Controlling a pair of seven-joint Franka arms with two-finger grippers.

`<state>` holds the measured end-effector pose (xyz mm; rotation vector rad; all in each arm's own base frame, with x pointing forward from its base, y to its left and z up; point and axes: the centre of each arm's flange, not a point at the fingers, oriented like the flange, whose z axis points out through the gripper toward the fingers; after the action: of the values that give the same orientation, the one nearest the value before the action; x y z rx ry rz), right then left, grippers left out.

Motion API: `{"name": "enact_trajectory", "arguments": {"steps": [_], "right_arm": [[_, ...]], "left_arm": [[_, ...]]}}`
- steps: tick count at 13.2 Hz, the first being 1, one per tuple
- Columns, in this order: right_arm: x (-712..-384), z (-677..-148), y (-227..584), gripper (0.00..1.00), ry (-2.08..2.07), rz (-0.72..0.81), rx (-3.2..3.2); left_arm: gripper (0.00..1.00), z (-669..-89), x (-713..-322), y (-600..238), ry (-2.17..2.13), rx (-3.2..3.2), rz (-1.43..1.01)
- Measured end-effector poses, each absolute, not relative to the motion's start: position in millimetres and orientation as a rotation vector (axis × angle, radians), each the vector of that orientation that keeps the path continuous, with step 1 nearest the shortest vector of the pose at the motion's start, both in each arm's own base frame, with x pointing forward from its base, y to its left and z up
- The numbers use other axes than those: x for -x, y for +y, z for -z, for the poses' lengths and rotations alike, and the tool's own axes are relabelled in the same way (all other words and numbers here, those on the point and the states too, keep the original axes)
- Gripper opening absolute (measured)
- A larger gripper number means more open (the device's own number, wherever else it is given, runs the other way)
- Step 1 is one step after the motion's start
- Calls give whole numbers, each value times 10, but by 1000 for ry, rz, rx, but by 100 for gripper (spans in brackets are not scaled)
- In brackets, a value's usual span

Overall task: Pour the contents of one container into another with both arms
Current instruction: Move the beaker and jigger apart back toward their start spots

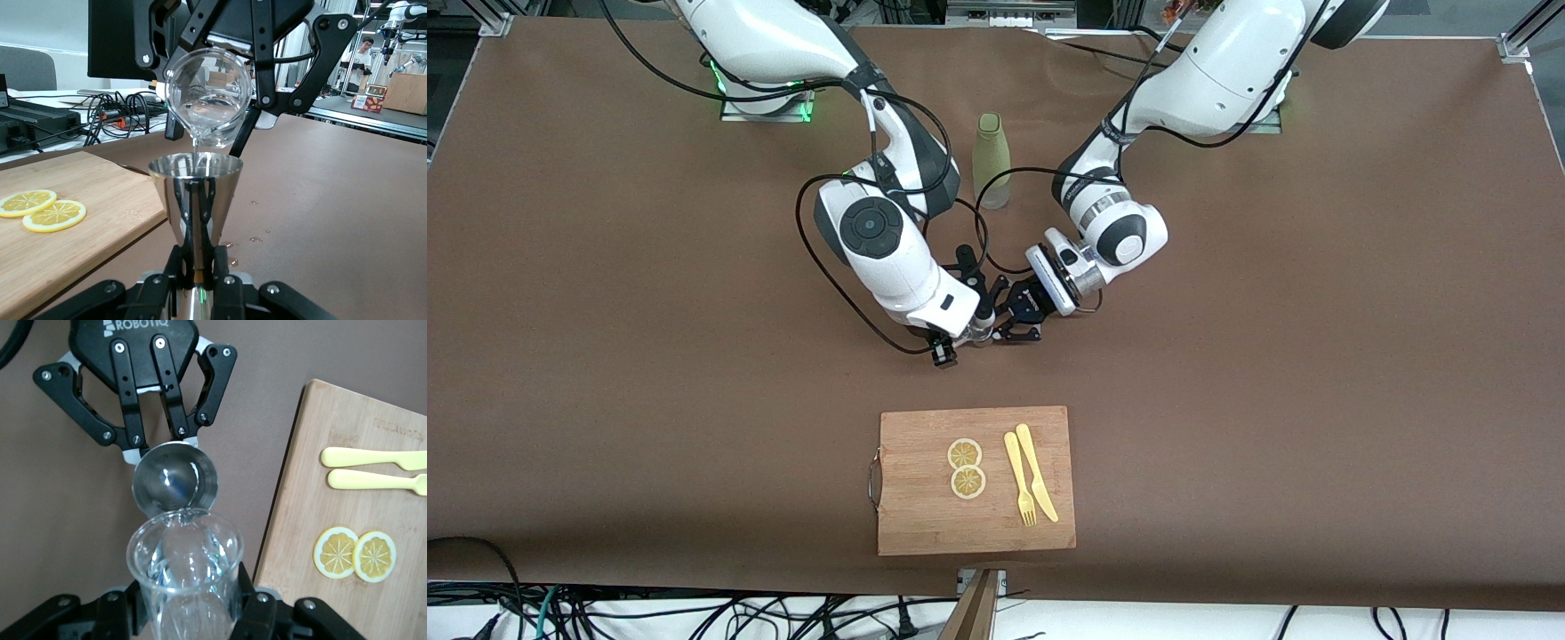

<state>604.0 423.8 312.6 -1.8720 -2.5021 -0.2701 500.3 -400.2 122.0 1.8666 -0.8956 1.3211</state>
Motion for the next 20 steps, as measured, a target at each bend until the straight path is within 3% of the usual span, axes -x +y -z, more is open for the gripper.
{"name": "enact_trajectory", "arguments": {"steps": [11, 20], "right_arm": [[-6257, -3012, 3821, 48, -2072, 340, 2027], [-6655, -2858, 2222, 48, -1587, 408, 1941]], "left_arm": [[21, -1228, -5205, -3730, -836, -1902, -1348], [21, -1276, -5475, -2705, -753, -1914, -1327]]}}
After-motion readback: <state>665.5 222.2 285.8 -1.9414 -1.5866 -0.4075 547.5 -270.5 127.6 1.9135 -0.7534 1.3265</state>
